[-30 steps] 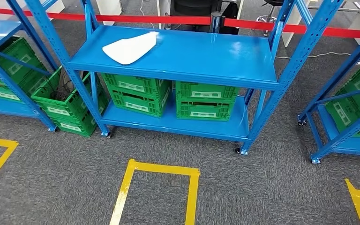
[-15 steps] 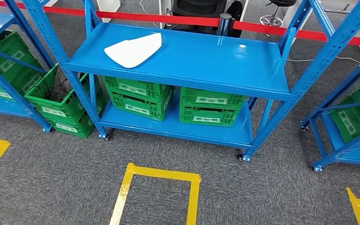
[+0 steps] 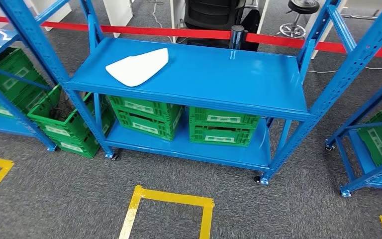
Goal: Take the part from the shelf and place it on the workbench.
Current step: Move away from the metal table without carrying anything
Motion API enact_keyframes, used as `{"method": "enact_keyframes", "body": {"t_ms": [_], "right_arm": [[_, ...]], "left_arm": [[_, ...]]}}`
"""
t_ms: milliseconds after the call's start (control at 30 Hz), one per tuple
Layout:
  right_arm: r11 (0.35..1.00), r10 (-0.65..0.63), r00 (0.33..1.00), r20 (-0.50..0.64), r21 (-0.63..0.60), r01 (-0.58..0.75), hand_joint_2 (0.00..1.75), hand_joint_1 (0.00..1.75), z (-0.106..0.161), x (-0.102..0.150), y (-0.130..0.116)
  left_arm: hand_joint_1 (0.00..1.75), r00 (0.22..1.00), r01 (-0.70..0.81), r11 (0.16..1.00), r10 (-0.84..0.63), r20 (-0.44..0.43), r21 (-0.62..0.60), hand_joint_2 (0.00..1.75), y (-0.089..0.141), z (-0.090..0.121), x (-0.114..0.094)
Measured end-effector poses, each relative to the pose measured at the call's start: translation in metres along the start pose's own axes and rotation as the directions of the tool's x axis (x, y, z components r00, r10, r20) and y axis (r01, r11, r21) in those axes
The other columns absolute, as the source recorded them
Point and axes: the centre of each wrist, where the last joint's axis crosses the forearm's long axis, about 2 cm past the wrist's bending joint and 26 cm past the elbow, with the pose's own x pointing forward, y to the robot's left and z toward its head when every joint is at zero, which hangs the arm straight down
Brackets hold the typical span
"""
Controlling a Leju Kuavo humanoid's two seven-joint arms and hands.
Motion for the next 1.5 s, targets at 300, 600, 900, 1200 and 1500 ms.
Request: {"method": "enact_keyframes", "body": {"t_ms": [300,600,900,1200,1500], "right_arm": [[1.000,0.002,1.000,0.002,-0.003,-0.002,0.00,0.00,-0.0003,-0.0002,-0.0013],[1.000,0.007,1.000,0.006,-0.006,-0.007,0.00,0.00,-0.0004,0.0015,-0.0031],[0.997,0.011,1.000,-0.022,0.073,-0.009,0.00,0.00,-0.0005,-0.0011,-0.0003],[0.996,0.004,1.000,-0.030,0.092,-0.002,0.00,0.00,-0.0002,0.0010,-0.0004],[0.993,-0.007,0.998,-0.059,0.116,0.014,0.00,0.00,0.0001,0.0022,0.0004]], "left_arm": [[0.00,1.000,0.012,1.000,-0.012,0.002,0.009,0.00,0.0058,-0.0007,-0.0009],[0.00,1.000,0.026,1.000,-0.026,0.004,0.013,0.00,0.0078,-0.0010,-0.0015],[0.00,0.998,0.041,0.999,-0.042,0.056,0.008,0.00,0.0101,-0.0012,0.0002],[0.00,0.997,0.049,0.999,-0.049,0.060,0.005,0.00,0.0083,-0.0008,0.0040],[0.00,0.996,0.069,0.998,-0.069,0.056,0.004,0.00,0.0085,-0.0008,0.0053]]}}
